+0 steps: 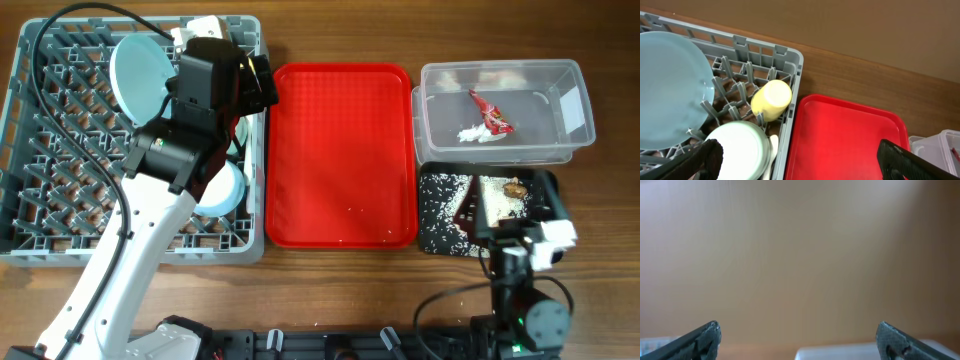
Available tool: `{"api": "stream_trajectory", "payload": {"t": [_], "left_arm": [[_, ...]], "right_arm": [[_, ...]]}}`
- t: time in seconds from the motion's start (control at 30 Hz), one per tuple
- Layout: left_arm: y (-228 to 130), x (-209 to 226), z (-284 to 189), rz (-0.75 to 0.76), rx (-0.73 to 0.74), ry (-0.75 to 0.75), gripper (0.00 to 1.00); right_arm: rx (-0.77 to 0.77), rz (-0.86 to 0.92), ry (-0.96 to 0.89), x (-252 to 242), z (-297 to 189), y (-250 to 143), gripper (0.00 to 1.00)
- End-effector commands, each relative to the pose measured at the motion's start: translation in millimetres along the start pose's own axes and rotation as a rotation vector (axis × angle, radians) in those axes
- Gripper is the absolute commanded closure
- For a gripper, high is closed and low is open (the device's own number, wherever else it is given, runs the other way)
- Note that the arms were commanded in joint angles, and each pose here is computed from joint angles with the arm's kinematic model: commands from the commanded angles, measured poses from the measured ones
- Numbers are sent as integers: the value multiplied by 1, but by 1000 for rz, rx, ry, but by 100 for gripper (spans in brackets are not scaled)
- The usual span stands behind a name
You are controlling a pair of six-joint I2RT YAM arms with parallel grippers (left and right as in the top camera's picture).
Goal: Sort waste into correct bins and load items into the dishwasher rack
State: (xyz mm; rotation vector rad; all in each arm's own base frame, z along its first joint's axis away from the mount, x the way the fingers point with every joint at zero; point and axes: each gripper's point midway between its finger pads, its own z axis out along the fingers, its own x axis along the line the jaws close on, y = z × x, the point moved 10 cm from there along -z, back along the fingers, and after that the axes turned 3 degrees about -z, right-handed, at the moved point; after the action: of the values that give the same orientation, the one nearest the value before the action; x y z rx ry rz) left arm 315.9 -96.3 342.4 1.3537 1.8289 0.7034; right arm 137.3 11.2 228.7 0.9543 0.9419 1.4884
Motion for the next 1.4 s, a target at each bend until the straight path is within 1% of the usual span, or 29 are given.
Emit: {"api": "stream_trajectory", "payload": {"t": [0.0, 0.07, 0.1, 0.13, 0.2, 1.13, 1.27, 1.37], "left_arm": [[0, 1, 2, -14, -5, 15, 0], [0, 1, 2, -14, -5, 15, 0], [0, 1, 2, -14, -5, 15, 0], [0, 1, 2, -14, -5, 15, 0], [0, 1, 2, -14, -5, 15, 0], [0, 2, 1, -13, -4, 16, 0], [5, 6, -20, -23, -34, 0, 0], [9, 20, -56, -37, -59, -4, 0]], "right_arm": [[131, -51, 63, 3, -3, -19, 0], [275, -84, 60, 1, -7, -40, 0], [374, -123, 66, 0, -11, -54, 0], [369, -174, 79, 1, -11, -53, 0], [369, -200, 82, 1, -11, -53, 0], [368, -196, 82, 1, -11, -53, 0], [368, -196, 82, 1, -11, -53, 0], [368, -196, 82, 1, -11, -53, 0]]}}
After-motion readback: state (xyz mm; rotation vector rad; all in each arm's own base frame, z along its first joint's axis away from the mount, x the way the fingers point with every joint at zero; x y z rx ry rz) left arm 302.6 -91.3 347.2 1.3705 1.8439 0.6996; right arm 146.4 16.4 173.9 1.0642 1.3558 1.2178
